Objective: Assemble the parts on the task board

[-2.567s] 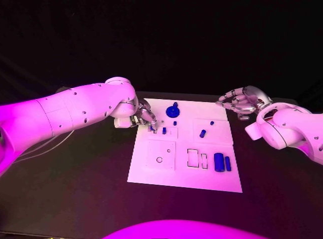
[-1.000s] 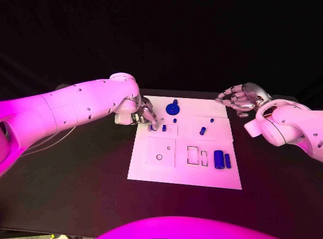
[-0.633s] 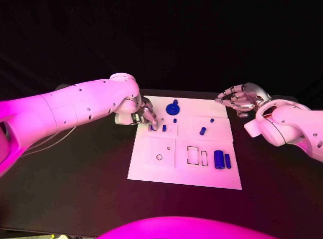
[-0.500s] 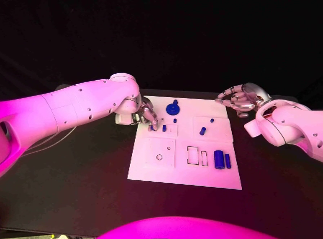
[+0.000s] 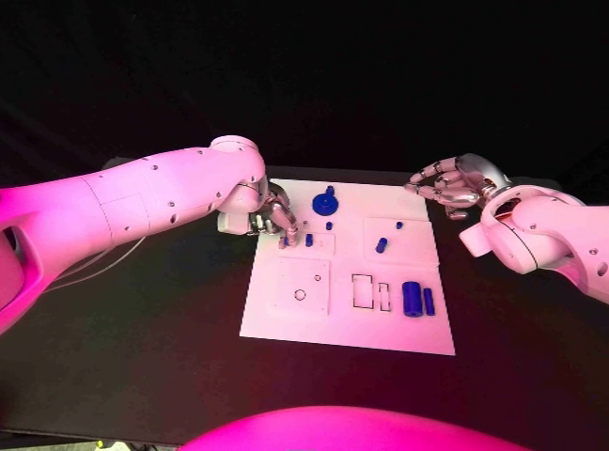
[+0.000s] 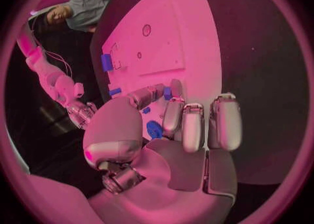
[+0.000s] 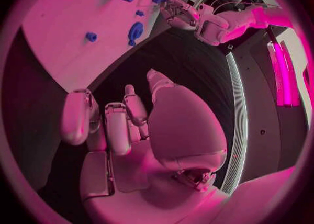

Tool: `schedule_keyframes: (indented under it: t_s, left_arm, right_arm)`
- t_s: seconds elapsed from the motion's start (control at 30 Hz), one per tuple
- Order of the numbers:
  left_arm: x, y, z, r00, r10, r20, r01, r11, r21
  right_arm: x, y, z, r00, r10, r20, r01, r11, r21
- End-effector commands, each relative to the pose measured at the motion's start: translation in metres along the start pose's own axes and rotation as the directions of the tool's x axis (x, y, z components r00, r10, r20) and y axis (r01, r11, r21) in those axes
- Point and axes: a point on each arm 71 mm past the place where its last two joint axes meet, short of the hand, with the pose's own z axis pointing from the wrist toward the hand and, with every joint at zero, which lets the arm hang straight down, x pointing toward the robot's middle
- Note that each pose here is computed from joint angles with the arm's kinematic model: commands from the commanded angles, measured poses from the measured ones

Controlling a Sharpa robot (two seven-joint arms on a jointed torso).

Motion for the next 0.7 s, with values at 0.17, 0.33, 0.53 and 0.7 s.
schedule_keyframes:
  t_s: [0.17, 0.33, 0.53, 0.7]
  left_arm:
    - [0.0027, -0.002, 0.0021, 1.0, 0.003, -0.011, -0.003, 1.0, -0.003]
    - [0.0009, -0.002, 0.0025, 1.0, -0.019, 0.012, 0.019, 1.0, -0.007]
    - [-0.002, -0.0005, 0.0028, 0.998, -0.047, 0.042, 0.048, 0.999, -0.014]
    - [-0.0024, -0.0005, 0.0032, 0.998, -0.059, 0.039, 0.059, 0.998, -0.012]
  right_arm:
    - [0.0012, 0.0005, 0.0003, 1.0, 0.0, -0.004, 0.0, 1.0, -0.004]
    - [0.0011, 0.0004, 0.0003, 1.0, 0.0, -0.004, 0.0, 1.0, -0.004]
    - [0.001, 0.0003, 0.0002, 1.0, 0.0, -0.004, 0.0, 1.0, -0.004]
    - [0.0012, 0.0003, 0.0003, 1.0, 0.0, -0.004, 0.0, 1.0, -0.004]
